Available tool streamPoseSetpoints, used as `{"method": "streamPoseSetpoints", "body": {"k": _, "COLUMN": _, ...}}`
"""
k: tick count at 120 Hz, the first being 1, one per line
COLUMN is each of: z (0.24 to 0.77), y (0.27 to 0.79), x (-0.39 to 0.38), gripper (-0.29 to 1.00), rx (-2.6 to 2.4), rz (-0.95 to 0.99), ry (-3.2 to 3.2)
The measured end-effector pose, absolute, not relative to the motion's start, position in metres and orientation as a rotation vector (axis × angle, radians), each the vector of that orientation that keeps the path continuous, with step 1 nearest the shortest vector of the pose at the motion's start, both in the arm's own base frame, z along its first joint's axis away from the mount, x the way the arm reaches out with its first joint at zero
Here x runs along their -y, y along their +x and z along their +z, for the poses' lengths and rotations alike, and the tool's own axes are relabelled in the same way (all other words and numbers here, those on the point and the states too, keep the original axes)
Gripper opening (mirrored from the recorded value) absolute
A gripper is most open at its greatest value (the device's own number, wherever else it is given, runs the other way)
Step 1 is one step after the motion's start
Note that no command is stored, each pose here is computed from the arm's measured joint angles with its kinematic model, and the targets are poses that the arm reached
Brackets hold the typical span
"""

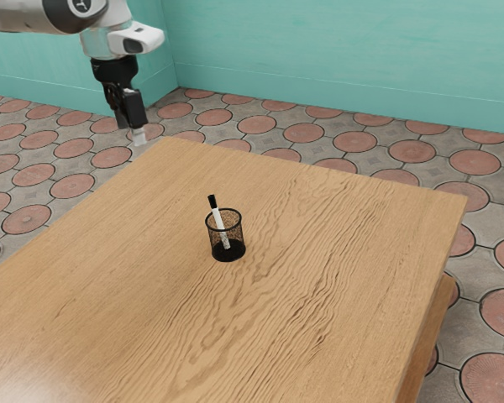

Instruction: Take the marker out of the pen holder and place it to the left of the pen holder.

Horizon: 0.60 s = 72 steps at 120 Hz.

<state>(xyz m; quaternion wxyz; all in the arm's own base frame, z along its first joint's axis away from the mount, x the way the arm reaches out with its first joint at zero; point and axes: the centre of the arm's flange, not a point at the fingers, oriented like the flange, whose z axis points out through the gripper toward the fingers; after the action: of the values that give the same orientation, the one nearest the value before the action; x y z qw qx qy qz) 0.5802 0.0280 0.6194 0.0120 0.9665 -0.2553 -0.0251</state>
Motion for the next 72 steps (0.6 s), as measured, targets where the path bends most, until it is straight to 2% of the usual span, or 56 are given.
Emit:
{"method": "streamPoseSetpoints", "body": {"k": 25, "z": 0.625, "y": 0.579, "x": -0.02, "gripper": 0.7, "rx": 0.918, "rz": -0.055, "ry": 2.966}}
{"method": "streamPoseSetpoints", "body": {"k": 40, "z": 0.66, "y": 0.563, "x": 0.08, "gripper": 0.7, "rx": 1.529, "rz": 0.014, "ry": 2.799}}
{"method": "streamPoseSetpoints", "body": {"k": 47, "z": 0.617, "y": 0.585, "x": 0.113, "gripper": 0.7, "rx": 1.794, "rz": -0.07, "ry": 2.629}}
{"method": "streamPoseSetpoints", "body": {"k": 61, "z": 0.491, "y": 0.656, "x": 0.073, "gripper": 0.7, "rx": 1.992, "rz": -0.197, "ry": 2.367}}
{"method": "streamPoseSetpoints", "body": {"k": 72, "z": 0.431, "y": 0.684, "x": 0.064, "gripper": 0.7, "rx": 2.154, "rz": -0.193, "ry": 2.165}}
